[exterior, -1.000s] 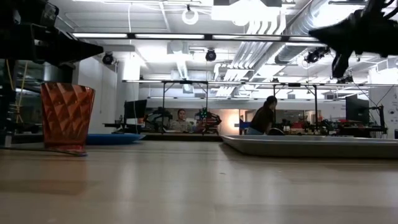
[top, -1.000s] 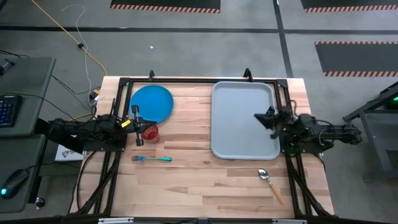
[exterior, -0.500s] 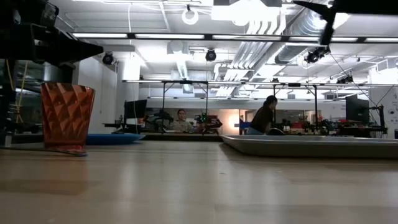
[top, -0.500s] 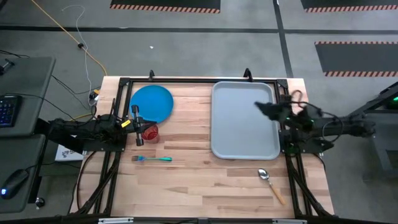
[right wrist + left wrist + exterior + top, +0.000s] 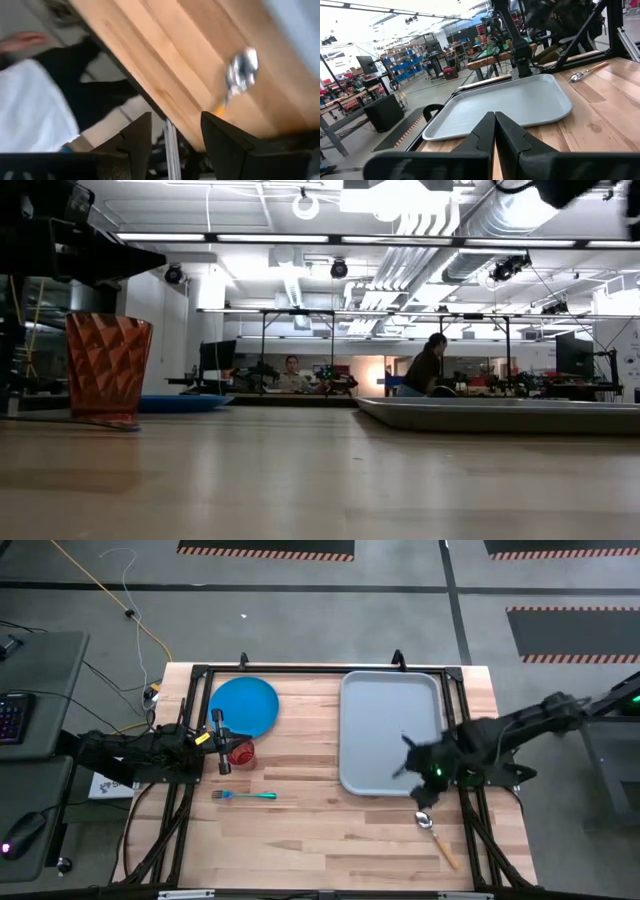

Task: Pick and place plate/cup/fork/spoon on tray
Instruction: Put the yellow spoon on the gray serving tray

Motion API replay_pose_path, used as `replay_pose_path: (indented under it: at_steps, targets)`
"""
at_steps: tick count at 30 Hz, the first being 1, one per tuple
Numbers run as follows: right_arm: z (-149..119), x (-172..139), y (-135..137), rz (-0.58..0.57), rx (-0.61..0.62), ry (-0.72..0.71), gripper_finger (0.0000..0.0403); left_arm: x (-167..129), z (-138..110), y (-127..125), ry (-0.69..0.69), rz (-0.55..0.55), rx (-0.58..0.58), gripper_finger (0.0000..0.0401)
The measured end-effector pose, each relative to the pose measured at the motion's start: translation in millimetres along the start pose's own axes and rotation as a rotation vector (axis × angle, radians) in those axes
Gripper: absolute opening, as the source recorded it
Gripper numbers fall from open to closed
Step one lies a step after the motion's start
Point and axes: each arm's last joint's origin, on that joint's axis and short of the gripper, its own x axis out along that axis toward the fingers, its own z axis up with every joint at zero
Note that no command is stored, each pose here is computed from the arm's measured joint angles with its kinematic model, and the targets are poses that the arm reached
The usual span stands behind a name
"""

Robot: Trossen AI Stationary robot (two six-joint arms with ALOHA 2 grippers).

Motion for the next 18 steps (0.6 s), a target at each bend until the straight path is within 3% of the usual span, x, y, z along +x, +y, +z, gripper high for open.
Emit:
replay_pose_path:
  at_steps: [11,18]
  targets:
    - [-48,99,-18,-0.276,0.369,0.033,0.0162,0,0,0,0.000,0.000,0.000,0.0003]
    - [-54,143,-36,-0.327,0.443,-0.026,0.0162,0,0,0,0.000,0.000,0.000,0.0003]
